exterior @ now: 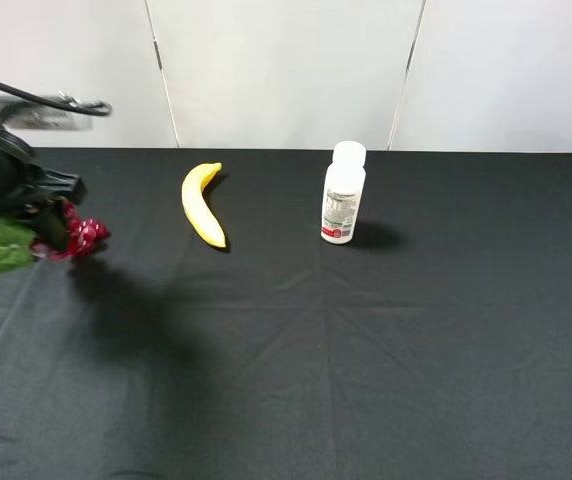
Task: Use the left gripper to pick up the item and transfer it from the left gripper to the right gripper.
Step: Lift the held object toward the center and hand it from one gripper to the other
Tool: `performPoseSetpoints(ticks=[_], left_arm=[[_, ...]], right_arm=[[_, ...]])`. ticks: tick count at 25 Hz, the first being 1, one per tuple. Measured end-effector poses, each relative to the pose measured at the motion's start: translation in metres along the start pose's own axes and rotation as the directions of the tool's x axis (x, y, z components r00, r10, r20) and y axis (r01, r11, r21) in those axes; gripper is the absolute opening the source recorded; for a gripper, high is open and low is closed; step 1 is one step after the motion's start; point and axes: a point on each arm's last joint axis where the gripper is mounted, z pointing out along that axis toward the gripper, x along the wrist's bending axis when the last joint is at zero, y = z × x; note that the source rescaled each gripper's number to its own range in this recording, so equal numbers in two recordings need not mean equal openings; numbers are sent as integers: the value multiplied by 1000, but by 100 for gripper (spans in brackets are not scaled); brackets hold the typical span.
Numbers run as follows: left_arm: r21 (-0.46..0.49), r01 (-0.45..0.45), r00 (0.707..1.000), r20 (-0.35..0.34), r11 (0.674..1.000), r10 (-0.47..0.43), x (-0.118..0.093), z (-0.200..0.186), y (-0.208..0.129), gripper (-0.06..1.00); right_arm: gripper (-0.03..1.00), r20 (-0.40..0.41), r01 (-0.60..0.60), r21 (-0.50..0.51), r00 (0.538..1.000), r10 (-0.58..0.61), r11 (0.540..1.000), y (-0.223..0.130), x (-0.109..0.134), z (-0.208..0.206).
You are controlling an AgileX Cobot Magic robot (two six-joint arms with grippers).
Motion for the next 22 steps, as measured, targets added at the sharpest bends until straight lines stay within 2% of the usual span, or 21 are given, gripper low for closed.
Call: performPoseSetpoints(ticks=[10,15,17,22], left_arm=[[-92,-52,999,2,994,52,3,-62,-40,3],[-57,-55,998,0,997,55,5,-75,-57,3],[-32,-56,998,-1,998,56,5,-79,-60,3],[-93,-81,997,5,992,82,4,-95,-54,2]], right_arm=[[100,0,0,0,1000,0,1000,0,0,0],[100,0,0,0,1000,0,1000,0,0,0],[100,0,0,0,1000,0,1000,0,0,0],[100,0,0,0,1000,0,1000,0,0,0]])
